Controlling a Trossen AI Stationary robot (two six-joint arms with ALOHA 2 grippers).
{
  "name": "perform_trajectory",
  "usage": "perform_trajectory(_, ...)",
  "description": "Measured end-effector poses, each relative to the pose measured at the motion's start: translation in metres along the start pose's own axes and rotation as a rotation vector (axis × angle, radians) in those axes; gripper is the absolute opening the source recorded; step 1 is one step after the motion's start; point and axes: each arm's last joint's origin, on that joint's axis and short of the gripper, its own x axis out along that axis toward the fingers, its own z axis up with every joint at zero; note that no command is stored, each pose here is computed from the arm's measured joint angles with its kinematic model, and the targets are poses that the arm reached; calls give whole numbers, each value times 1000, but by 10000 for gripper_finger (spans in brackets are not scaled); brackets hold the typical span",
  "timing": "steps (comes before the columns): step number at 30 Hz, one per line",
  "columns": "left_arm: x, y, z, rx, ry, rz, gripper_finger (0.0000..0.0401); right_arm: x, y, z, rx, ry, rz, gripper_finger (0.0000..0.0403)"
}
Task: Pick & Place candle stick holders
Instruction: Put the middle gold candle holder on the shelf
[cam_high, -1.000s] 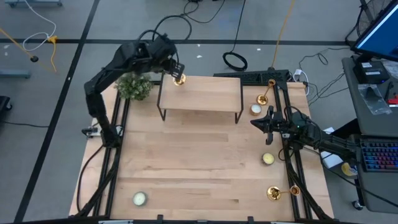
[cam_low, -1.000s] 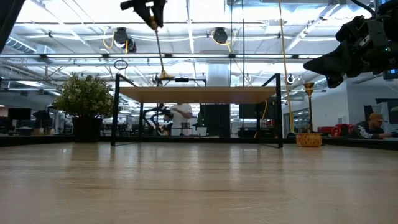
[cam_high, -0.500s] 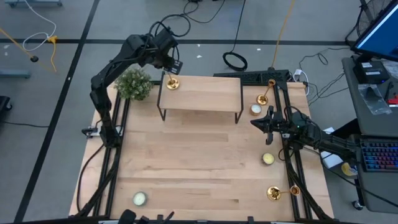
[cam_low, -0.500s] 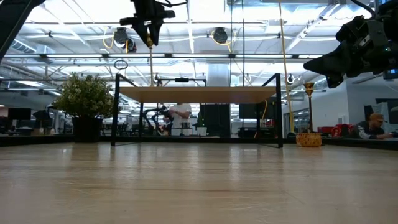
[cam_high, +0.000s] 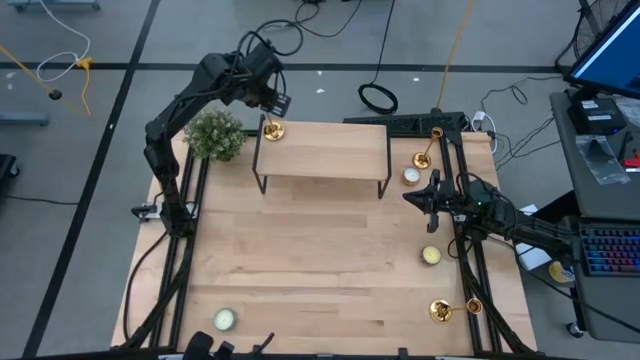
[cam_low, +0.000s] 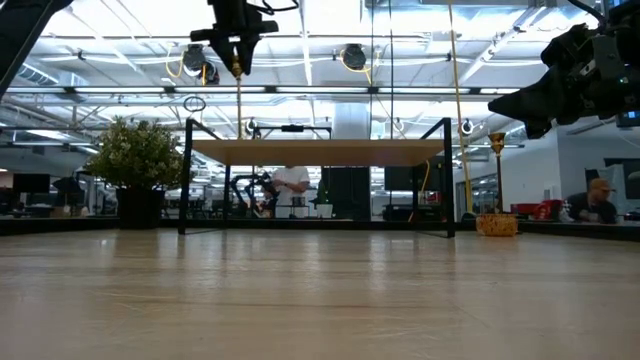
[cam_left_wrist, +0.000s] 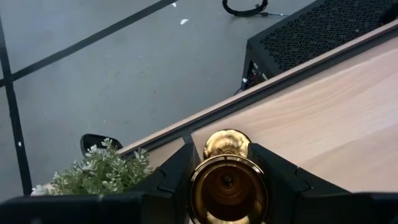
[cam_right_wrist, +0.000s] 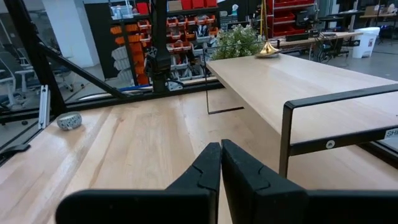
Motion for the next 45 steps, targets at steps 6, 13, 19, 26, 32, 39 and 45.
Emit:
perform_trajectory(6, 0, 0, 1, 0, -6, -19, 136, 0, 0, 0, 0, 0, 0, 6)
perform_trajectory(13, 0, -1, 2, 10, -14, -23, 136, 0, 0, 0, 0, 0, 0, 6)
perform_trajectory(19, 0, -1, 2, 13, -13, -23, 136, 0, 0, 0, 0, 0, 0, 6)
perform_trajectory(26, 0, 0, 0, 23, 9, -32, 136, 0, 0, 0, 0, 0, 0, 6)
perform_trajectory(32, 0, 0, -1, 38, 17, -32, 155, 0, 0, 0, 0, 0, 0, 6)
perform_trajectory(39, 0, 0, 0, 42, 13, -33, 204, 0, 0, 0, 0, 0, 0, 6)
perform_trajectory(45, 0, 0, 0, 53, 7, -36, 230, 0, 0, 0, 0, 0, 0, 6)
